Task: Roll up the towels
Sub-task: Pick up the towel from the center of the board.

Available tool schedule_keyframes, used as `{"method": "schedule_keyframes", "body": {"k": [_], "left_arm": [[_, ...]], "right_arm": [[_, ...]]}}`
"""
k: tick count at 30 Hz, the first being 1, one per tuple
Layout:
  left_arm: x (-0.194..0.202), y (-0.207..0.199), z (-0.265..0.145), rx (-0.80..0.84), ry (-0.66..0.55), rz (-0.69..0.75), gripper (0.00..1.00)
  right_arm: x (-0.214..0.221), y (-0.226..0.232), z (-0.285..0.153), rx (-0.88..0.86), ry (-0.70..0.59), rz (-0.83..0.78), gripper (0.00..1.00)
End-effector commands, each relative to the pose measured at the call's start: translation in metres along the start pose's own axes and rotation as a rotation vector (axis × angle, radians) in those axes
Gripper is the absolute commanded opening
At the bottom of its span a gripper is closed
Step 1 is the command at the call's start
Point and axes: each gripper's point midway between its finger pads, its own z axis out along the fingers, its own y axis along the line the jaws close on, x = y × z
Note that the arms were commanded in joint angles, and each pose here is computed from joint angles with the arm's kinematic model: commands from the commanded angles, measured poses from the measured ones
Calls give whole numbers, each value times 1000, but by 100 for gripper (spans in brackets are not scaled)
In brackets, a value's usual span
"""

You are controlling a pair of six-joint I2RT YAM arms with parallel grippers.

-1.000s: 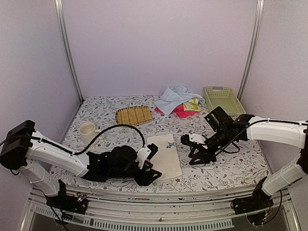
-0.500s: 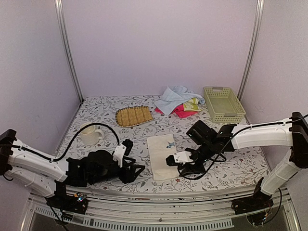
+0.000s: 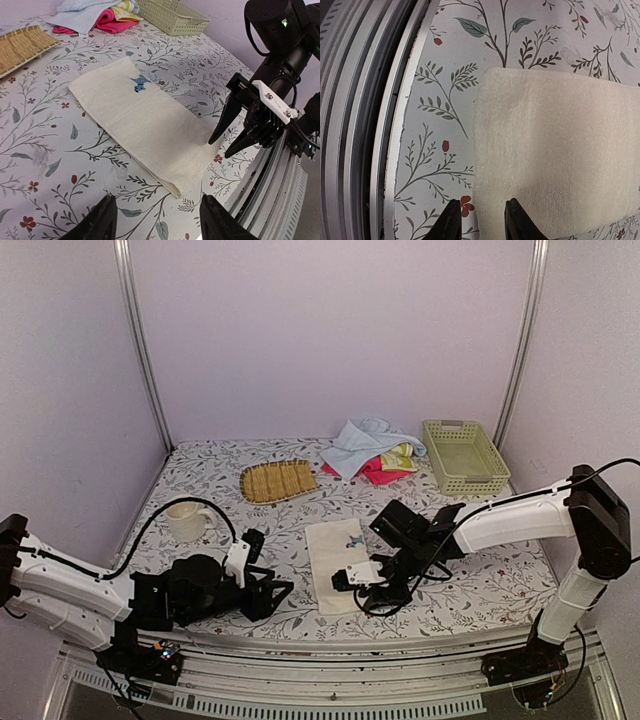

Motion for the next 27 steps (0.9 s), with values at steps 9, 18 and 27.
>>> {"method": "schedule_keyframes", "body": {"k": [9, 18, 27], "left_arm": [[5, -1, 4, -24, 30, 33, 57], [10, -4, 4, -2, 58, 94, 56], [29, -45, 1, 131, 107, 429, 55]], "right_arm": [[11, -4, 23, -8, 69, 7, 35], [32, -12, 33, 44, 148, 38, 23], [19, 26, 18, -140, 79, 56, 10]]}}
